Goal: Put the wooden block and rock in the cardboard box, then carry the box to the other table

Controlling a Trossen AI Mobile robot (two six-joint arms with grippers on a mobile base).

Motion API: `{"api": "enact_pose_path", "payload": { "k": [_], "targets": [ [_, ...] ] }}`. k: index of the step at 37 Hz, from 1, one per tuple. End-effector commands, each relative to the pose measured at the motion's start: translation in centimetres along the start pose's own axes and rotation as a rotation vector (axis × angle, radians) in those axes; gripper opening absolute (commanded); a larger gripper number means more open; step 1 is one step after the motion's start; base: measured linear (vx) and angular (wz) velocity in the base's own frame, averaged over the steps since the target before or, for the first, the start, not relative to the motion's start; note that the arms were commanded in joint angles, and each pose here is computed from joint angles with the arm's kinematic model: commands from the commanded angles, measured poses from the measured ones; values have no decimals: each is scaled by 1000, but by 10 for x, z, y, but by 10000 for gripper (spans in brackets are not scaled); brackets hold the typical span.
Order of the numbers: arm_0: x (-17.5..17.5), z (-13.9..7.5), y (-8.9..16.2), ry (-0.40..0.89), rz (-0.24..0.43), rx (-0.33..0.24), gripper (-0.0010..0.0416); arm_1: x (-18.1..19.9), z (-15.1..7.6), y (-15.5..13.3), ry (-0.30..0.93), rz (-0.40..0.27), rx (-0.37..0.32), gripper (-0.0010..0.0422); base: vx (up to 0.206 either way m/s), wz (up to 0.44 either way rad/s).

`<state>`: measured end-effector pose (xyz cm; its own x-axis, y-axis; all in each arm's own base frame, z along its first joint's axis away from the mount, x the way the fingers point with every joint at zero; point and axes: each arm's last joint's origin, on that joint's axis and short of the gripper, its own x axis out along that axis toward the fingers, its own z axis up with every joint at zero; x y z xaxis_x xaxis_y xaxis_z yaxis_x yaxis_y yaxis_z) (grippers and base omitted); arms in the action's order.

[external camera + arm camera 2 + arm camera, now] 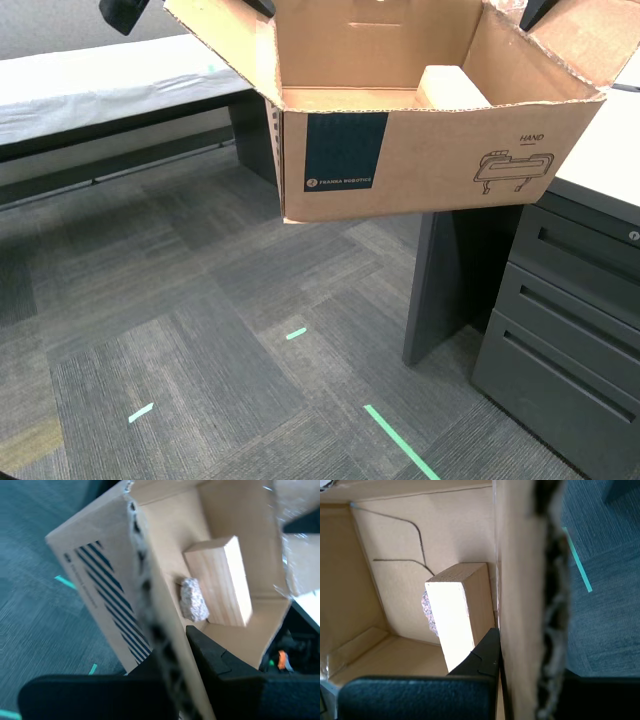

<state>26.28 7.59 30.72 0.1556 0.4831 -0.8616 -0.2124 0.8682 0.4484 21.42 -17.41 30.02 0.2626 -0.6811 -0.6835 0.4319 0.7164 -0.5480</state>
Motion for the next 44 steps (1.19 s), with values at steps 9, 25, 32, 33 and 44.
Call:
{"api": "enact_pose_path", "payload": {
  "k": [9,25,32,33,44],
  "targets": [
    [9,5,-3,26,13,-7,-1,0,0,1,-9,26,-92,-1,21,-46],
    [10,5,-3,32,12,-8,-1,6,-7,9,1,87,-93,-1,54,-12],
    [10,6,-3,27,13,-10,-1,16,-21,20,54,113,-93,-1,92,24],
    [10,6,-3,26,13,-10,-1,17,-22,21,60,115,-86,-1,101,43],
    [10,6,-3,23,13,-8,-1,19,-24,23,71,119,-47,-1,115,48]
  ]
}}
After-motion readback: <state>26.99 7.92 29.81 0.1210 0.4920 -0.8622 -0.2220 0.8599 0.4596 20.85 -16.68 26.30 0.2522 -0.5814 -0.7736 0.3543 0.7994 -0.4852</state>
